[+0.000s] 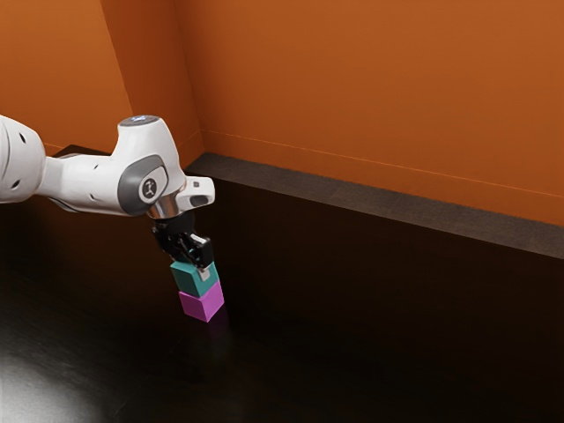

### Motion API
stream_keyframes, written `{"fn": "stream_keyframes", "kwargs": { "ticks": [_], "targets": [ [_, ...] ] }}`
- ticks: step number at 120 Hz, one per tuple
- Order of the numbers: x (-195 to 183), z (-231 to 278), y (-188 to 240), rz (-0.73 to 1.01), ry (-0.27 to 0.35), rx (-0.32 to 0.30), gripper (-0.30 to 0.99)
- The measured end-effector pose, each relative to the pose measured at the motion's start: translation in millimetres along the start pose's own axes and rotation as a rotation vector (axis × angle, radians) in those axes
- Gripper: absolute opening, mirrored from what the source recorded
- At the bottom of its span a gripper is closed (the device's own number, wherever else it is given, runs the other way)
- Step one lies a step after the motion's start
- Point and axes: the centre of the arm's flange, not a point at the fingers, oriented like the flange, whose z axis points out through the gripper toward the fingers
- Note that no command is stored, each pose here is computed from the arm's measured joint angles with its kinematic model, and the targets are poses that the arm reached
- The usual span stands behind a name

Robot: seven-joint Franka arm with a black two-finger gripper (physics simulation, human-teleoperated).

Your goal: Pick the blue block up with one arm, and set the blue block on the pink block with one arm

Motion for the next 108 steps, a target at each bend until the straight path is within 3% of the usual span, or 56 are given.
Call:
{"fn": "stream_keyframes", "kwargs": {
  "ticks": [42, 78, 92, 103, 108],
  "targets": [
    [-0.5, 1.2, -0.3, -0.015, -0.003, -0.001, 0.41],
    [1.9, -12.0, 1.9, -0.016, 0.02, -0.004, 0.6],
    [39.9, -119.1, -11.1, -0.02, 0.175, 0.014, 0.63],
    [61.6, -280.1, -22.7, -0.018, 0.365, 0.05, 0.64],
    [51.8, -336.6, -31.8, -0.03, 0.409, 0.063, 0.65]
  ]
}}
